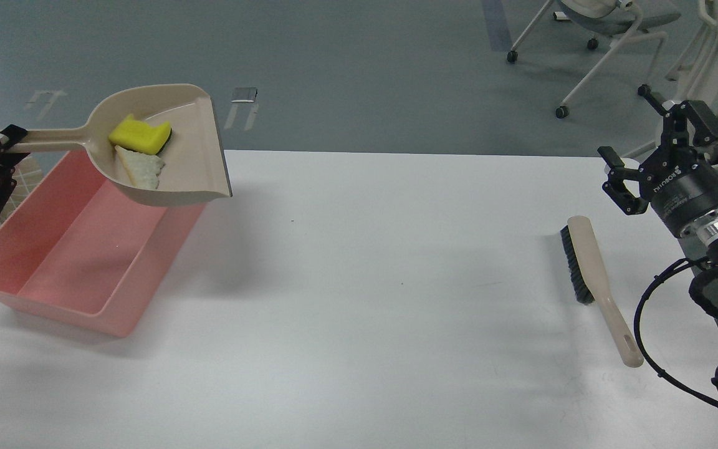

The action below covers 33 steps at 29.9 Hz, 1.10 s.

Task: Sweep and dump garbage into bin
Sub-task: 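Carry the dustpan with the left gripper over the pink bin, then tilt the dustpan with the left gripper to dump debris into the bin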

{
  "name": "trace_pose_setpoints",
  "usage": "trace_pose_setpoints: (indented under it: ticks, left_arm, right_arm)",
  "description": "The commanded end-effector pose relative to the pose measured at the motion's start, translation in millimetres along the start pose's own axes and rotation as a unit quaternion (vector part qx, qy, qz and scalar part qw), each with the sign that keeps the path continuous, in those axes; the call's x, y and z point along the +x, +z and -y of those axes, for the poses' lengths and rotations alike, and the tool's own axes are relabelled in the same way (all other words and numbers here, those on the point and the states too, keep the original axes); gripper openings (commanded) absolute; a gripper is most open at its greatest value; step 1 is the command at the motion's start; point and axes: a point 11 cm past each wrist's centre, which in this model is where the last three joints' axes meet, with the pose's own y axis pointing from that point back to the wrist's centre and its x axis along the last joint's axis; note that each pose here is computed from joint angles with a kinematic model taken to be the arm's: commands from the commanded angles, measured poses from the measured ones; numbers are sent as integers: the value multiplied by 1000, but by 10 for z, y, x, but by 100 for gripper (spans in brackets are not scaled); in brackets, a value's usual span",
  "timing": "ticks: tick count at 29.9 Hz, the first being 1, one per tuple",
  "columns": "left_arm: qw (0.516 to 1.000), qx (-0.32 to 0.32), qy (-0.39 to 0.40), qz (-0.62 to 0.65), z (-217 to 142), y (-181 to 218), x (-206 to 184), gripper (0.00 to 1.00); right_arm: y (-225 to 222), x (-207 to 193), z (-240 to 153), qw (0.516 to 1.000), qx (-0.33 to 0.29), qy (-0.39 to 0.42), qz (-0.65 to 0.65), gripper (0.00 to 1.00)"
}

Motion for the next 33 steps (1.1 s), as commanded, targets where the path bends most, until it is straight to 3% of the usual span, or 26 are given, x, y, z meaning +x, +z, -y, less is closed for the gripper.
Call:
trace_pose_setpoints:
  ticks: [1, 12, 22, 33]
  left_arm:
    - [1000, 19, 6, 14, -105, -18, 165, 11]
    - [995, 62, 7, 78, -335, 131, 546, 11]
    - [986, 98, -7, 132, -403, 104, 616, 11]
    - [980, 76, 13, 183, -413, 613, 864, 11]
  right_arm:
    - [-14, 19, -10, 1000, -1, 1, -4, 99]
    - [-1, 27, -15, 1000, -2, 3, -3, 99]
    - [16, 42, -35, 1000, -5, 5, -2, 99]
    - [24, 67, -63, 1000, -7, 8, -3, 100]
